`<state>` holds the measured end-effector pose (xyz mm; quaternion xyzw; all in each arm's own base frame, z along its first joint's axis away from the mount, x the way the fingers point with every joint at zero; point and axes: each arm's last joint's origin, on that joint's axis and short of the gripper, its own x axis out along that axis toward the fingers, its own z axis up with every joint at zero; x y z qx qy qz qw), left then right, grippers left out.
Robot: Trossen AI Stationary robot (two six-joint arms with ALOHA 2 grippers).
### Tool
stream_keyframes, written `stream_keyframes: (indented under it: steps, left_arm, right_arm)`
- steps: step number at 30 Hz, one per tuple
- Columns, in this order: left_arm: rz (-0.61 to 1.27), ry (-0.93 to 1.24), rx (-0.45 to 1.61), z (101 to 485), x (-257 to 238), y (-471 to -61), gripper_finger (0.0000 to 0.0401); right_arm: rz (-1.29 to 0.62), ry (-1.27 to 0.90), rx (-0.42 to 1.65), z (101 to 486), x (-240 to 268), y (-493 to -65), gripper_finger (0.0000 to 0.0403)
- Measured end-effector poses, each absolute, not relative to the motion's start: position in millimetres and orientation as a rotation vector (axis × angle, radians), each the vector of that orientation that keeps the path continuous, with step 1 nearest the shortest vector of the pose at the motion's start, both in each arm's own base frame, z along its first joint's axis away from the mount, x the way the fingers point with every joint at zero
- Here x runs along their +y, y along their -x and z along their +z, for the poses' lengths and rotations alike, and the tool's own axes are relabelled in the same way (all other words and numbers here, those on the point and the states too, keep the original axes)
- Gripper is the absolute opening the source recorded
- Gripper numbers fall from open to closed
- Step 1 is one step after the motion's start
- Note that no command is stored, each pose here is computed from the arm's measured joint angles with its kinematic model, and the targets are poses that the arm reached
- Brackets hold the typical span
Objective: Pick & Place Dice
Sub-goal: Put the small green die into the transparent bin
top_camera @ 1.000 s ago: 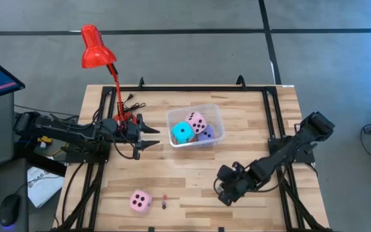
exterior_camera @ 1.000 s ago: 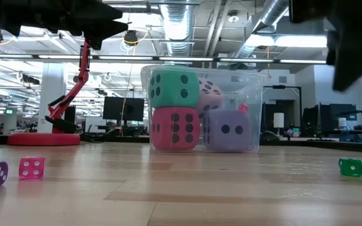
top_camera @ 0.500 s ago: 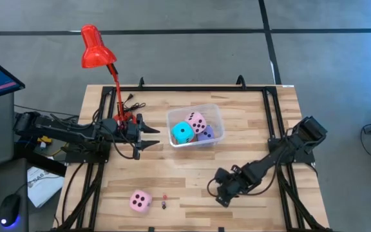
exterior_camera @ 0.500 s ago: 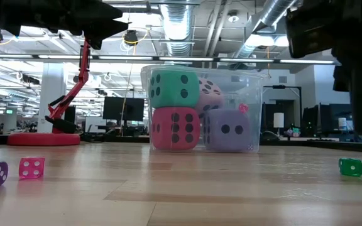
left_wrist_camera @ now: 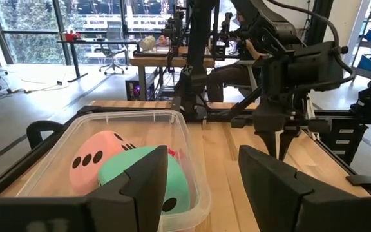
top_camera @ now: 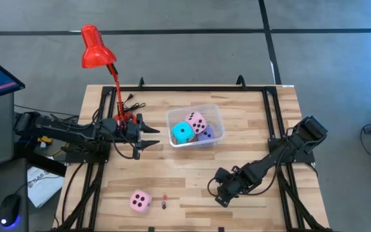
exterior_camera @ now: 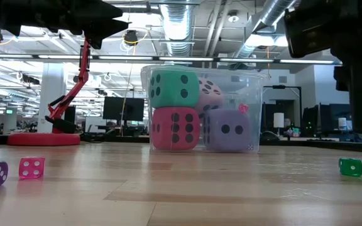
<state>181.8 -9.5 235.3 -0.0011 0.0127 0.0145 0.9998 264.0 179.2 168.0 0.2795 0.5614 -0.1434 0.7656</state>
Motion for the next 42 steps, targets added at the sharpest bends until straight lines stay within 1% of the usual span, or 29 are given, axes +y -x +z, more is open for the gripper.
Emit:
stream_keyframes:
  steps: [4, 9, 21, 26, 35, 42]
  left_arm:
    - [0.029, 0.002, 0.024, 235, -10, -182, 0.0181]
    - [0.032, 0.002, 0.024, 235, -9, -182, 0.0181]
    - [0.032, 0.002, 0.024, 236, -9, -182, 0.0181]
    - [0.032, 0.002, 0.024, 236, -9, -182, 0.0181]
    - [0.032, 0.002, 0.024, 235, -9, -182, 0.0181]
    - [0.032, 0.003, 0.022, 236, -9, -182, 0.0181]
  right_arm:
    - [-0.323, -0.599, 1.205, 168, 178, -265, 0.0085]
    - [-0.275, -0.529, 1.210, 168, 178, -265, 0.0125]
    - [-0.267, -0.523, 1.209, 168, 179, -265, 0.0187]
    - [-0.245, -0.493, 1.211, 168, 179, -264, 0.0200]
    - [-0.273, -0.440, 1.205, 158, 179, -266, 0.0201]
    - [-0.302, -0.400, 1.244, 135, 184, -269, 0.0201]
